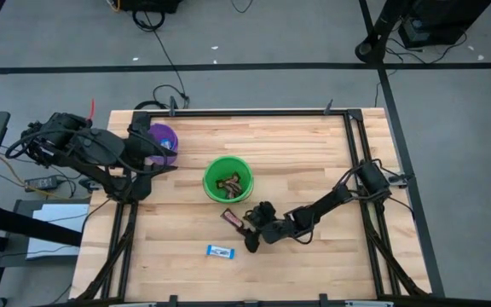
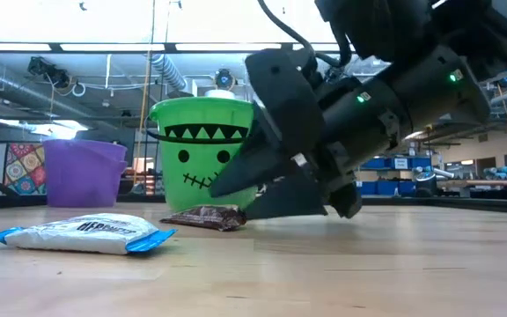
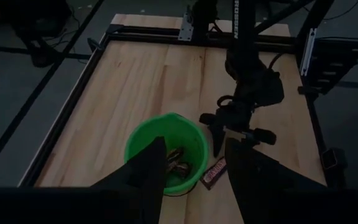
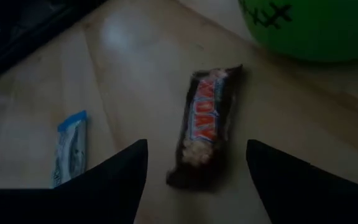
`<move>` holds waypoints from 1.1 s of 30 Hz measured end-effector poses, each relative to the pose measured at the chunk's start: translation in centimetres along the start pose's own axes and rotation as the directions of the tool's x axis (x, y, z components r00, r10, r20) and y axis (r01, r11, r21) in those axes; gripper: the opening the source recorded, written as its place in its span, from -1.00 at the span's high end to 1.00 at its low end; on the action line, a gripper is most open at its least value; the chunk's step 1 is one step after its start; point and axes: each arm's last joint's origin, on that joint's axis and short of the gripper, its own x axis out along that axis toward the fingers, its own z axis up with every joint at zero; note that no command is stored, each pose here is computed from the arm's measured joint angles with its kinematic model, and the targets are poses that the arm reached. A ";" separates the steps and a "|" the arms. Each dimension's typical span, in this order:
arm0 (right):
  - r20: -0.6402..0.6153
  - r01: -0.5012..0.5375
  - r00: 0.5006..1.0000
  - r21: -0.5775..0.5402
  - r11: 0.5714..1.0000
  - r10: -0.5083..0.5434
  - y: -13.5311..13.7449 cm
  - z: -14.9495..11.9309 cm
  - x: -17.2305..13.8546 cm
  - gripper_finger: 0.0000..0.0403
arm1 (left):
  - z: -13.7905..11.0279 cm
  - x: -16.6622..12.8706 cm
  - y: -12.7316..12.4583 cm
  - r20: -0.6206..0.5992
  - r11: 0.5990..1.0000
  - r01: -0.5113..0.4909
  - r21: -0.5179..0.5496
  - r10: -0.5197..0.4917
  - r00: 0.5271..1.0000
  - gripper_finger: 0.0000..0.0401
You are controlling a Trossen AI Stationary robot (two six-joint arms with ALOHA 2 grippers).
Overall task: Sort candy by brand, put in halloween buckets
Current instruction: Put the black chocolate bar into the green bucket
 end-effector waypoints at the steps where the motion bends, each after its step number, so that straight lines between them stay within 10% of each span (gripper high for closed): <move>1: 0.008 0.000 1.000 0.002 1.000 0.000 0.2 0.1 0.1 -0.41 | 0.0 0.0 0.0 0.000 1.000 0.000 0.000 0.000 1.000 0.17; 21: 0.085 0.107 0.991 -0.025 0.994 -0.105 1.1 -1.7 4.4 -0.36 | 0.1 0.3 -0.2 0.001 1.000 0.000 -0.010 0.000 1.000 0.17; 33: 0.031 0.074 0.997 -0.053 0.996 -0.072 1.4 -2.6 4.1 0.29 | 0.1 0.3 -0.1 0.002 1.000 -0.003 -0.007 0.004 1.000 0.17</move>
